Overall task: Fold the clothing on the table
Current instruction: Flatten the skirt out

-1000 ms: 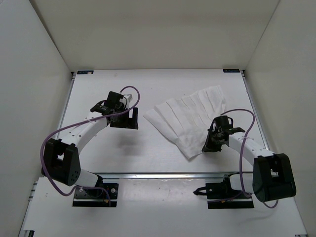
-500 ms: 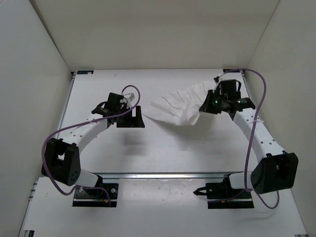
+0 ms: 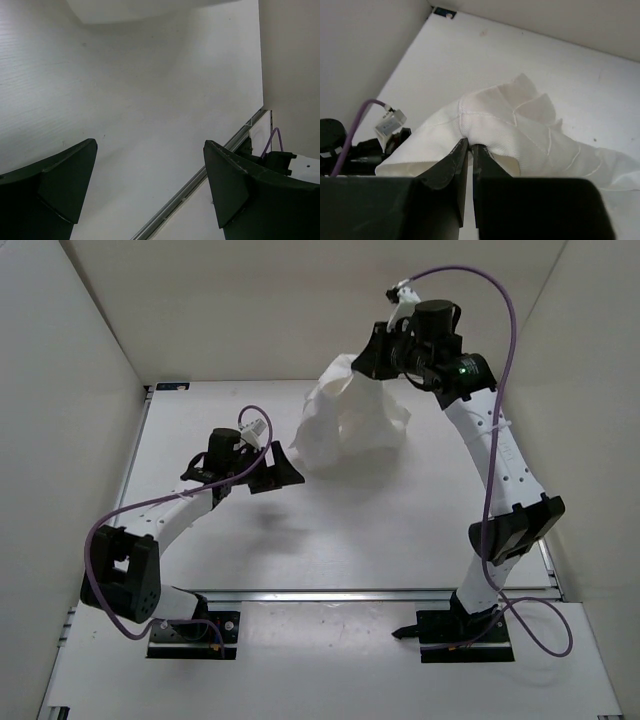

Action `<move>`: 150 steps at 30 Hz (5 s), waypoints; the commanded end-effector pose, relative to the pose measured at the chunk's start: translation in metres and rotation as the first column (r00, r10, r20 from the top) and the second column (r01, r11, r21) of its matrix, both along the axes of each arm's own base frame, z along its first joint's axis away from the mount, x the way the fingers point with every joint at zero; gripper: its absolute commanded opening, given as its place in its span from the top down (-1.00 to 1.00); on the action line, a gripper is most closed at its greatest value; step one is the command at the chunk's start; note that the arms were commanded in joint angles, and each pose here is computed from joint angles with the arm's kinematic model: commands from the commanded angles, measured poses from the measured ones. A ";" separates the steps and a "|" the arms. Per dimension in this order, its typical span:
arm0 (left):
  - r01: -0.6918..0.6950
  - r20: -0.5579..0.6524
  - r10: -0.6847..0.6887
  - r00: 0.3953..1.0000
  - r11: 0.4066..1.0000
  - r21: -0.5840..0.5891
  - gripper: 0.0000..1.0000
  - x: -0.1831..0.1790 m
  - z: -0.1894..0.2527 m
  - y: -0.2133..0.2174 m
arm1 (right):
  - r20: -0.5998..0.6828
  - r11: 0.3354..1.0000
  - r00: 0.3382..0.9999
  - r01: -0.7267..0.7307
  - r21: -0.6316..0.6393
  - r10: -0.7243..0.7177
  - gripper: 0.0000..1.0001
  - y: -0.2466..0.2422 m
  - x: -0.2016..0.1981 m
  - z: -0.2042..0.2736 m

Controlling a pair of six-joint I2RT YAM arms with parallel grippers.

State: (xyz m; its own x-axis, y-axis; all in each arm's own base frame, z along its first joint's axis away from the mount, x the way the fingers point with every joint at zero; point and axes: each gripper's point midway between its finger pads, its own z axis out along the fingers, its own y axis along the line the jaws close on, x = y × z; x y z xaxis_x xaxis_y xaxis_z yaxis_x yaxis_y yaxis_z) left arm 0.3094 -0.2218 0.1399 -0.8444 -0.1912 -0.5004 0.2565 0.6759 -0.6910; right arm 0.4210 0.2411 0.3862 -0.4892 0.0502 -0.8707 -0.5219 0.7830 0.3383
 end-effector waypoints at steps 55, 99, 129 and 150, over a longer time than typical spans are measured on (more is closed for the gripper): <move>-0.009 0.126 -0.042 0.991 0.924 0.383 -0.91 -0.032 -0.045 0.002 | -0.338 0.966 0.905 -0.233 0.116 0.259 0.23 0.048 -0.087 -0.231; -0.219 0.276 0.113 0.955 0.893 0.394 1.00 0.022 -0.022 -0.001 | -0.389 0.985 0.921 -0.074 -0.153 0.009 0.01 -0.003 -0.102 -0.297; -0.217 0.245 0.126 0.961 0.896 0.389 1.00 0.013 -0.027 0.010 | -0.253 0.870 0.933 0.108 -0.480 -0.256 0.73 -0.035 -0.054 -0.328; -0.158 0.192 0.082 0.978 0.891 0.425 0.78 -0.002 -0.043 0.009 | -0.244 0.920 0.894 0.328 -0.214 -0.375 1.00 -0.115 -0.105 -0.302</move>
